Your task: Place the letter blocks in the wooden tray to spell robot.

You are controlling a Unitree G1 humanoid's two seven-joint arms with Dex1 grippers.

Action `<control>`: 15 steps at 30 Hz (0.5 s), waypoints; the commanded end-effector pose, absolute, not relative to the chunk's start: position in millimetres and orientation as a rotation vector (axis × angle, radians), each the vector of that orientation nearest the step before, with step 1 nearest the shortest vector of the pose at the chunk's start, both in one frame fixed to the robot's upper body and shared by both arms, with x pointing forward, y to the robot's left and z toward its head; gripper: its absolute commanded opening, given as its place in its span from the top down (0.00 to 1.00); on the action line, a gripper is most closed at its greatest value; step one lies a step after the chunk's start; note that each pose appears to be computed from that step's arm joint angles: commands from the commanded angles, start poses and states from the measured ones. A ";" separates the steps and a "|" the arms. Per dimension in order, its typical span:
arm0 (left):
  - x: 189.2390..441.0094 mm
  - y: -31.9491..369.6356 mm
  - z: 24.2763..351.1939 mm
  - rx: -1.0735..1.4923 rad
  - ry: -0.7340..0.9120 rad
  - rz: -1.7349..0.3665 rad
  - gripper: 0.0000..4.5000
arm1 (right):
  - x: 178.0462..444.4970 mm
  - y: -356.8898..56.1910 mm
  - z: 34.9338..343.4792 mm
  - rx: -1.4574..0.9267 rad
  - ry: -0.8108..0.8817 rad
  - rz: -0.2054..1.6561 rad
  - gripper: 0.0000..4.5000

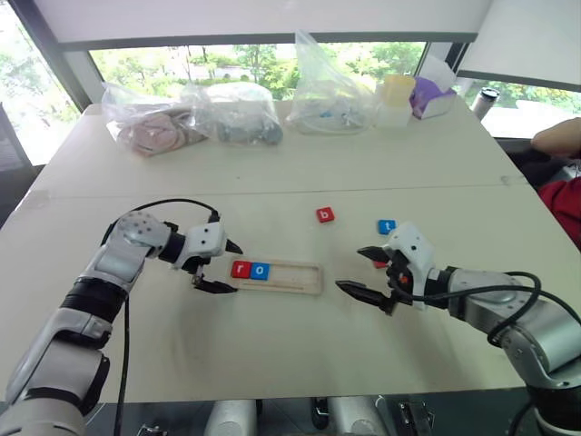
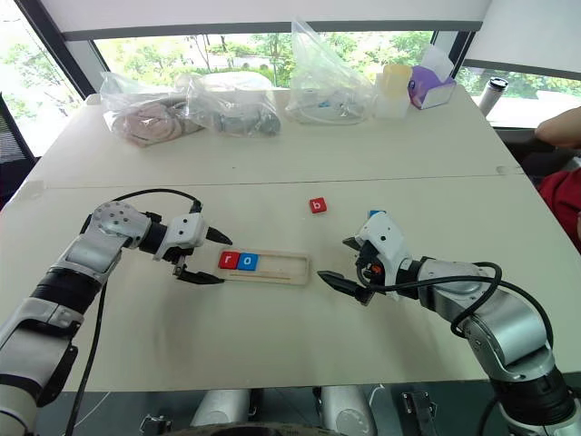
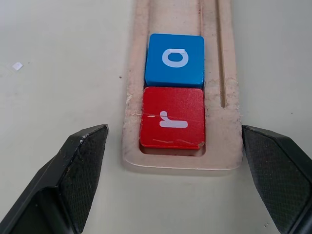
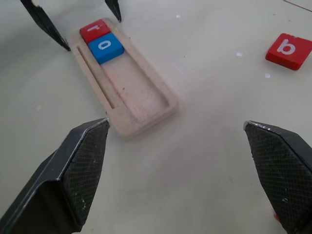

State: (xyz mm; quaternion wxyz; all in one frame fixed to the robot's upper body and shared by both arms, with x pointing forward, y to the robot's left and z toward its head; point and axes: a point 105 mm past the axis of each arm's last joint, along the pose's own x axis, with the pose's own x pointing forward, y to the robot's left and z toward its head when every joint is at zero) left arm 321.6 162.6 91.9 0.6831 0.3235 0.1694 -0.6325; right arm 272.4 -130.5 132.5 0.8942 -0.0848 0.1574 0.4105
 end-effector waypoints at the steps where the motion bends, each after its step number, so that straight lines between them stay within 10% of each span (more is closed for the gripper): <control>1: 317.9 167.3 101.4 0.705 0.388 -1.393 0.01 | 296.9 -133.8 149.1 -0.129 0.244 0.731 0.00; 15: 316.6 220.9 175.6 0.619 0.366 -1.082 0.01 | 394.3 -83.0 126.7 0.035 0.369 0.372 0.00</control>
